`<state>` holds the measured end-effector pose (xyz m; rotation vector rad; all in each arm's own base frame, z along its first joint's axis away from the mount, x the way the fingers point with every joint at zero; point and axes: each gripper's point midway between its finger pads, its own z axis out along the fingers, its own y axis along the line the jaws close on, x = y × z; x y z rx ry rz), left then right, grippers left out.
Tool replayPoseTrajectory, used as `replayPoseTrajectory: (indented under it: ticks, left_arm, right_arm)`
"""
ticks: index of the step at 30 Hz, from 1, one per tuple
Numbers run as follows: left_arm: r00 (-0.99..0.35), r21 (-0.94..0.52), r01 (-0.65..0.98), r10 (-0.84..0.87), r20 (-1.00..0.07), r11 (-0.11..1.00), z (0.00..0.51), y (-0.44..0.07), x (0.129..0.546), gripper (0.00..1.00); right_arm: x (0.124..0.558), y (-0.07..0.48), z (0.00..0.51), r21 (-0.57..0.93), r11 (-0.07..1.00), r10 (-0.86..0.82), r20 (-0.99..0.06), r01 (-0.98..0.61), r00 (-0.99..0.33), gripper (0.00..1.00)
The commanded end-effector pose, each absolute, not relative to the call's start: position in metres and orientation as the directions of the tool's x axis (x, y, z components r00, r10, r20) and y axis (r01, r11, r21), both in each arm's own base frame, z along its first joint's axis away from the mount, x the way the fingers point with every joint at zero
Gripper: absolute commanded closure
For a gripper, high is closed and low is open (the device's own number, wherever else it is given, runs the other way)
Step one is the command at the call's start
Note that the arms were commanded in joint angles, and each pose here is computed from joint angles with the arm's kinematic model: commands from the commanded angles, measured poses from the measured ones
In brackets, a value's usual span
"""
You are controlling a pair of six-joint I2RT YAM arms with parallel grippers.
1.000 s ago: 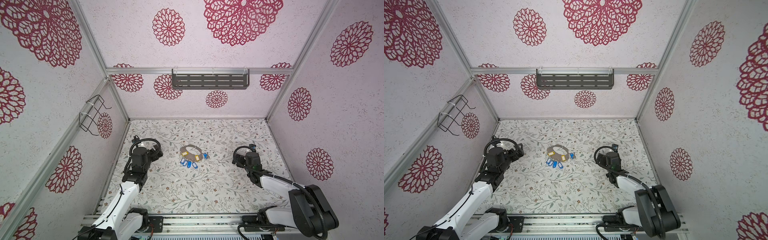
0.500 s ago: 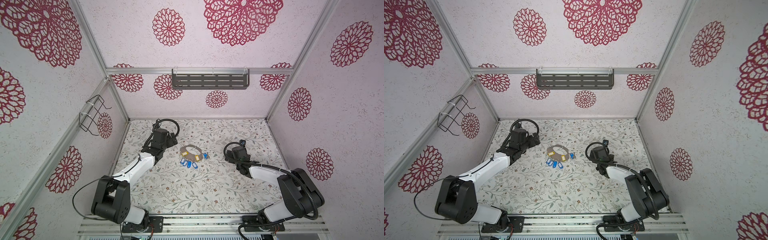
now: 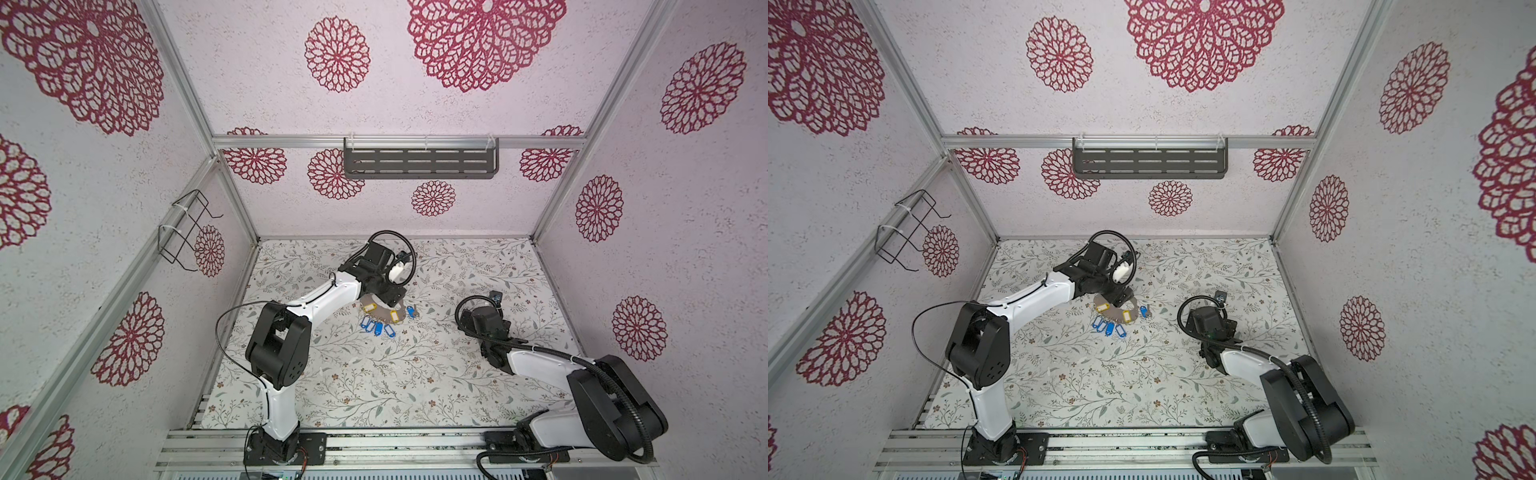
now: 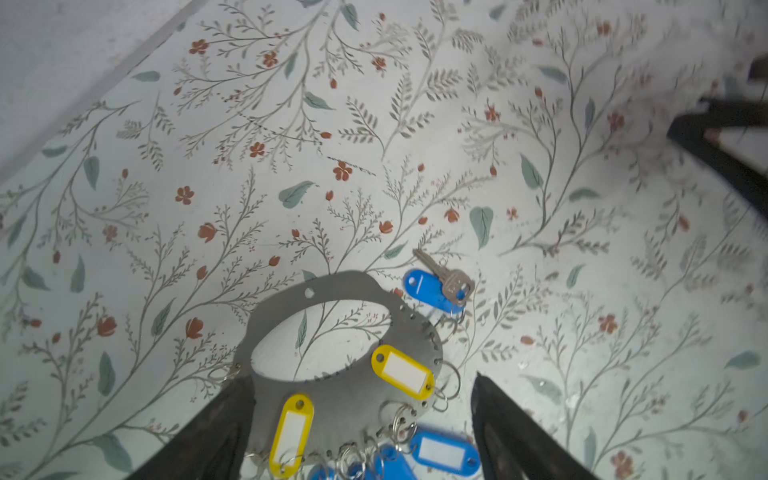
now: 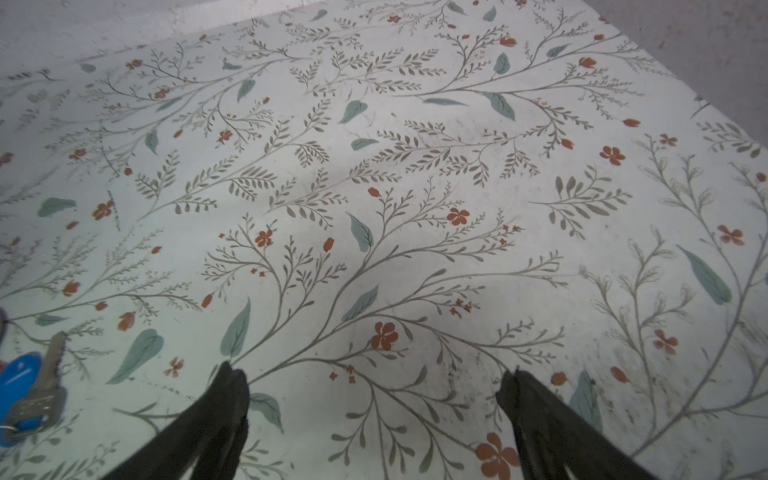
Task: Remove the keys from the keyring
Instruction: 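Reach the left gripper to the steel keyring plate while the right arm advances, then grasp the edge of the steel plate with the left gripper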
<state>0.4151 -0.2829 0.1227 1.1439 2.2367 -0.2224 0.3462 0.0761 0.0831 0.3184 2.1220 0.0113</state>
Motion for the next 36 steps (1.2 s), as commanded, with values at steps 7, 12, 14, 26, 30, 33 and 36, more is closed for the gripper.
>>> replayPoseTrajectory:
  ticks: [7,12,14,26,30,33,36]
  left_arm:
    - [-0.175,0.243,0.926,0.899,-0.403,0.289,0.084,-0.295,0.399,0.33]
    - [-0.124,0.262,0.943,0.947,-0.295,0.205,0.056,-0.298,0.389,0.33]
    - [-0.121,0.26,0.944,0.947,-0.298,0.203,0.052,-0.3,0.389,0.35]
    - [-0.057,0.33,0.932,0.96,-0.275,0.15,0.038,-0.314,0.395,0.63]
    - [-0.054,0.325,0.934,0.958,-0.281,0.148,0.036,-0.316,0.394,0.64]
    - [-0.05,0.321,0.936,0.955,-0.292,0.147,0.036,-0.318,0.394,0.62]
    - [-0.052,0.315,0.937,0.95,-0.306,0.153,0.035,-0.321,0.394,0.62]
  right_arm:
    - [0.348,0.083,0.108,0.195,0.968,0.246,-0.866,0.158,-0.435,0.06]
    - [0.345,0.084,0.111,0.206,0.967,0.252,-0.868,0.15,-0.429,0.18]
    - [0.344,0.082,0.112,0.205,0.966,0.254,-0.869,0.159,-0.425,0.19]
    - [0.345,0.081,0.109,0.197,0.967,0.248,-0.868,0.161,-0.431,0.19]
    - [0.345,0.081,0.109,0.197,0.967,0.249,-0.868,0.161,-0.43,0.19]
    - [0.345,0.082,0.107,0.195,0.968,0.246,-0.865,0.16,-0.438,0.19]
    - [0.346,0.082,0.107,0.191,0.968,0.244,-0.864,0.162,-0.44,0.19]
